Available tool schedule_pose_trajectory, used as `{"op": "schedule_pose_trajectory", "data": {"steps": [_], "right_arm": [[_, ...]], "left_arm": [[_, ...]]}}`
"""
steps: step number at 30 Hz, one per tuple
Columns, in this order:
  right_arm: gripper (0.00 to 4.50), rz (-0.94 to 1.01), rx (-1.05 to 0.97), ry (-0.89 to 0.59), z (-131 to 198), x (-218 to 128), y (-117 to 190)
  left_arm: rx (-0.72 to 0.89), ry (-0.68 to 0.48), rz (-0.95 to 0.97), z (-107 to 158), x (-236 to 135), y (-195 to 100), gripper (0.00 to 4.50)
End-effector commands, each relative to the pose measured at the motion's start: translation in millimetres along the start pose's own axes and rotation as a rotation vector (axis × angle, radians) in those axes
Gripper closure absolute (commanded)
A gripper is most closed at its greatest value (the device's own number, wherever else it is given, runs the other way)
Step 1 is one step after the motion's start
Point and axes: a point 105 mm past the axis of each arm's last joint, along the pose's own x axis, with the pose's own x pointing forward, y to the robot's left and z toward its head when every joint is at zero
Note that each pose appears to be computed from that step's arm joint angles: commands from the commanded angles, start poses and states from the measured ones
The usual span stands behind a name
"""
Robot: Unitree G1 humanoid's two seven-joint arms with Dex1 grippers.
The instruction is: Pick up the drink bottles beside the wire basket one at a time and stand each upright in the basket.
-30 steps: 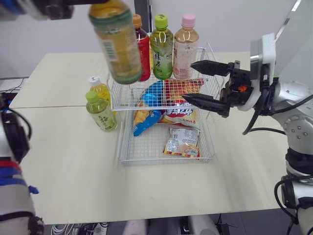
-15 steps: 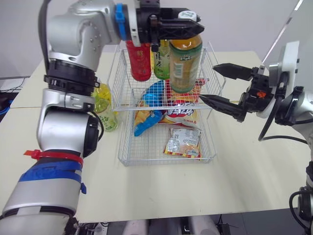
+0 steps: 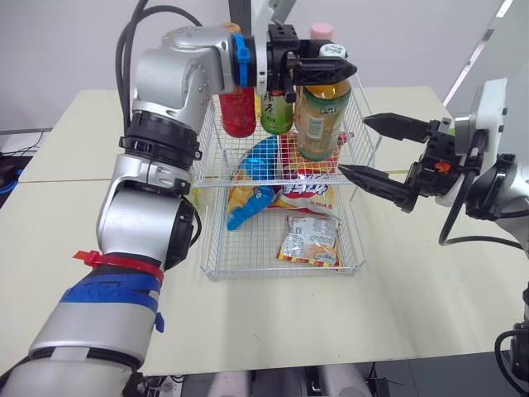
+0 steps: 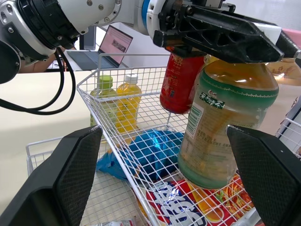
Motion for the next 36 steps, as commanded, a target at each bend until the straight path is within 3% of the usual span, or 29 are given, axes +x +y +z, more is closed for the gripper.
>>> {"op": "schedule_pose_trajectory", "data": {"steps": [1, 5, 11, 16, 20, 27, 36], "right_arm": [[0.00, -0.015, -0.046, -0.028, 12, -4, 0], [0.00, -0.003, -0.044, -0.032, 13, -2, 0], [0.00, 0.040, -0.041, -0.043, 14, 3, 1], [0.00, 0.123, -0.020, -0.081, 18, 11, 7], [0.00, 0.189, -0.022, -0.097, 21, 18, 8], [0.00, 0.337, 0.004, -0.089, 15, 29, 20], [0.00, 0.380, -0.023, -0.111, 9, 46, 19]], "left_arm": [[0.040, -0.060, -0.005, 23, -4, -2, 1.28], [0.052, -0.119, -0.012, 43, -11, -5, 0.04], [0.055, -0.205, 0.021, 77, -39, -8, 0.04], [0.069, -0.218, 0.147, 84, -78, -8, 0.04], [0.102, -0.177, 0.345, 70, -121, -3, 0.04], [0.118, -0.135, 0.691, 36, -213, -21, 0.04], [0.068, 0.019, 1.082, -46, -294, -94, 0.04]]}}
